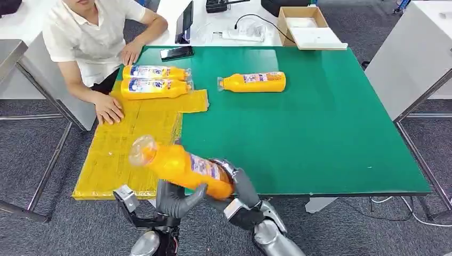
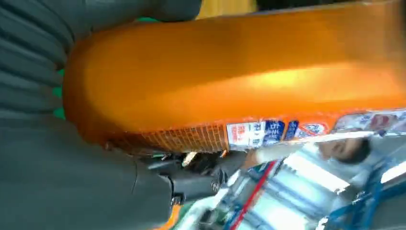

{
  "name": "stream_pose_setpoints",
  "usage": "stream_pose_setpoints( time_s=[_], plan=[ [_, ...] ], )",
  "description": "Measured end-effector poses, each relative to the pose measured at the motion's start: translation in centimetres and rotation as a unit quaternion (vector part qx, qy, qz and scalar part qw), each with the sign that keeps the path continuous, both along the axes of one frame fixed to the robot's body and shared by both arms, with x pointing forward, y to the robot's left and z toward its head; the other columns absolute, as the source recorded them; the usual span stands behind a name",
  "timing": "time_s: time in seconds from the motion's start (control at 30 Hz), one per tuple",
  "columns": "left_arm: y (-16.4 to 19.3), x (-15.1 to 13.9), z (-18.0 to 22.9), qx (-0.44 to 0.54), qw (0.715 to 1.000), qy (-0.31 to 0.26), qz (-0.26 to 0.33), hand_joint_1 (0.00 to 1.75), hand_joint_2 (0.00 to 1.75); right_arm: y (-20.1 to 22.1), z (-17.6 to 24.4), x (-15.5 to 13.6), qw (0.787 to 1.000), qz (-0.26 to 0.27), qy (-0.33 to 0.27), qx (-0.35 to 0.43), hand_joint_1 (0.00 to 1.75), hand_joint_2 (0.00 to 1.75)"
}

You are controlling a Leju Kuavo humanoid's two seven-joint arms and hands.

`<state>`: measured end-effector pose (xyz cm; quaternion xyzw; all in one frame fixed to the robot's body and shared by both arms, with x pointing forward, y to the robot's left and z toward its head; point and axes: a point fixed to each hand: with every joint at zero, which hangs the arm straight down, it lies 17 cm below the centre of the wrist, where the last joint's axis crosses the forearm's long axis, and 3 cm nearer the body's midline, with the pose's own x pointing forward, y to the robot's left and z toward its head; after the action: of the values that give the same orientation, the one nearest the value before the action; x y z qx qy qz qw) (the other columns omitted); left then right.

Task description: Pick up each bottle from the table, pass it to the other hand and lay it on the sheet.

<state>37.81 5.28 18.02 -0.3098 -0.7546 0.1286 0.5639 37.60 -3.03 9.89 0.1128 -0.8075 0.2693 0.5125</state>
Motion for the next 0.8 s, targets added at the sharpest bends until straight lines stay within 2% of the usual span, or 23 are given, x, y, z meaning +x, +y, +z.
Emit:
stream_pose_setpoints(
  time_s=[0.1, 0.27, 0.3, 0.33, 0.37, 0.4, 0.43, 0.47, 0.5, 0.8],
  plan=[
    [-0.5, 0.1, -0.2, -0.032, 0.999, 0.020, -0.025, 0.00, 1.75, 1.6, 0.2, -1.6, 1.000, 0.022, 0.003, 0.012, 1.75, 1.75],
    [-0.7, 0.0, -0.6, -0.051, 0.997, 0.032, -0.039, 0.00, 1.75, 2.2, 0.6, -2.3, 0.999, 0.038, -0.003, 0.015, 1.75, 1.75],
    [-0.7, 0.0, -0.5, -0.059, 0.997, 0.032, -0.042, 0.35, 1.75, 2.3, 0.6, -2.4, 0.999, 0.042, -0.002, 0.015, 1.75, 1.75],
    [-0.6, -0.1, -0.5, -0.065, 0.996, 0.032, -0.044, 1.59, 1.75, 2.4, 0.6, -2.5, 0.999, 0.044, -0.002, 0.015, 1.75, 1.75],
    [-0.6, -0.2, -0.4, -0.071, 0.996, 0.030, -0.046, 1.75, 1.75, 2.5, 0.5, -2.6, 0.999, 0.046, 0.000, 0.016, 1.75, 1.75],
    [-0.5, -0.3, -0.4, -0.076, 0.996, 0.029, -0.046, 1.75, 1.75, 2.6, 0.5, -2.7, 0.999, 0.048, 0.001, 0.018, 1.73, 1.75],
    [-0.4, -0.4, -0.3, -0.082, 0.995, 0.028, -0.047, 1.75, 1.75, 2.7, 0.6, -2.7, 0.999, 0.050, 0.002, 0.019, 0.79, 1.75],
    [-0.2, -0.4, 0.0, -0.087, 0.995, 0.026, -0.047, 1.75, 1.75, 2.8, 0.7, -2.6, 0.998, 0.052, 0.002, 0.020, 0.14, 1.75],
    [-0.1, -0.3, 0.2, -0.093, 0.994, 0.024, -0.048, 1.75, 1.75, 3.0, 0.7, -2.6, 0.998, 0.055, 0.001, 0.020, 0.00, 1.75],
    [1.4, 0.1, 0.8, -0.152, 0.985, 0.031, -0.071, 1.75, 1.75, 3.6, -1.1, -4.0, 0.997, 0.073, 0.026, 0.013, 0.00, 1.75]
  ],
)
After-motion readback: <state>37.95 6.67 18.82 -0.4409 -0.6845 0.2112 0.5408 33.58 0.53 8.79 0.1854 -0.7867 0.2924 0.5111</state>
